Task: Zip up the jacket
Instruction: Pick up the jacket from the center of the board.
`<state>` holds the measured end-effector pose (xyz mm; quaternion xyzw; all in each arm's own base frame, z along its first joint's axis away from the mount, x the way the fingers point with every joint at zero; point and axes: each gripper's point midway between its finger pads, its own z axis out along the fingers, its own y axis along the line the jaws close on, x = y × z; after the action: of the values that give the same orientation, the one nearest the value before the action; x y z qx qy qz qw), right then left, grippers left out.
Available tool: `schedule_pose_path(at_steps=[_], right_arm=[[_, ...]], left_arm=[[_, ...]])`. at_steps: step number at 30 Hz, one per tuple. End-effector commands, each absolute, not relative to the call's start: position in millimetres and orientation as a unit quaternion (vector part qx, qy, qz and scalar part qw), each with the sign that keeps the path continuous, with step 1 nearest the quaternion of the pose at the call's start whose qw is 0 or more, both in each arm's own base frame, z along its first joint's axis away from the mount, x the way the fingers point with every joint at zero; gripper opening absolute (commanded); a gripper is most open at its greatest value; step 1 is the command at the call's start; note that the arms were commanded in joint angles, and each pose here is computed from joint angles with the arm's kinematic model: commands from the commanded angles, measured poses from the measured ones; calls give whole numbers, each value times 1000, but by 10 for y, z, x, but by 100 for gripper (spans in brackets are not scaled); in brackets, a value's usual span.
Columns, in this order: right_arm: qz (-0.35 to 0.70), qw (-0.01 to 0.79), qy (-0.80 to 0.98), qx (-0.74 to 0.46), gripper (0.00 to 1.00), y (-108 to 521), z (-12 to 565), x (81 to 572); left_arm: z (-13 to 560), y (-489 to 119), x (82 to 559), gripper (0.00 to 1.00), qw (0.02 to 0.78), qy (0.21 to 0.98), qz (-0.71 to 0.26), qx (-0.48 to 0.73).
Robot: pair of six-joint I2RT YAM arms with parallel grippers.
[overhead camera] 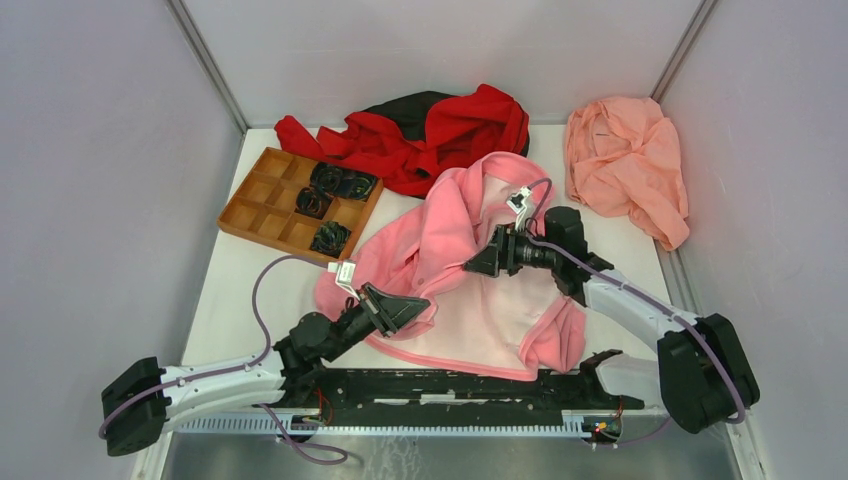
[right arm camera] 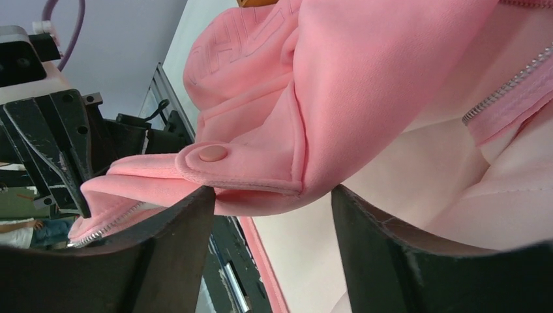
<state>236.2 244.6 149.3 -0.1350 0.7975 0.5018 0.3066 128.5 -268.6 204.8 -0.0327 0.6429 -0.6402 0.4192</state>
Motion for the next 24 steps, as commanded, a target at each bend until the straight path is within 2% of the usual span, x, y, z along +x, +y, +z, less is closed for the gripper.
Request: schedule_pose_path(at_steps=[1,6,10,17,24], right_arm=[[508,320,787,-142,65,2536,1646,2471],[513,324,781,-149,41,2600,1756,2583],[492,366,770,-178,29,2630,1926,2755],[398,435,760,-272,21,2792,2140,3068],[258,471,761,-364,20,3060,2133,3285]], left_arm=[[2150,-2662,1293,2,417,627,-656,-49],[2033,-2677,1286,2,409,643,-646,-46],[1866,-2680,1330,2,406,670,-619,-49],[1601,-2756,1487,2,417,734,-535,-28],[1360,-2971,1656,2,416,769,-484,16]])
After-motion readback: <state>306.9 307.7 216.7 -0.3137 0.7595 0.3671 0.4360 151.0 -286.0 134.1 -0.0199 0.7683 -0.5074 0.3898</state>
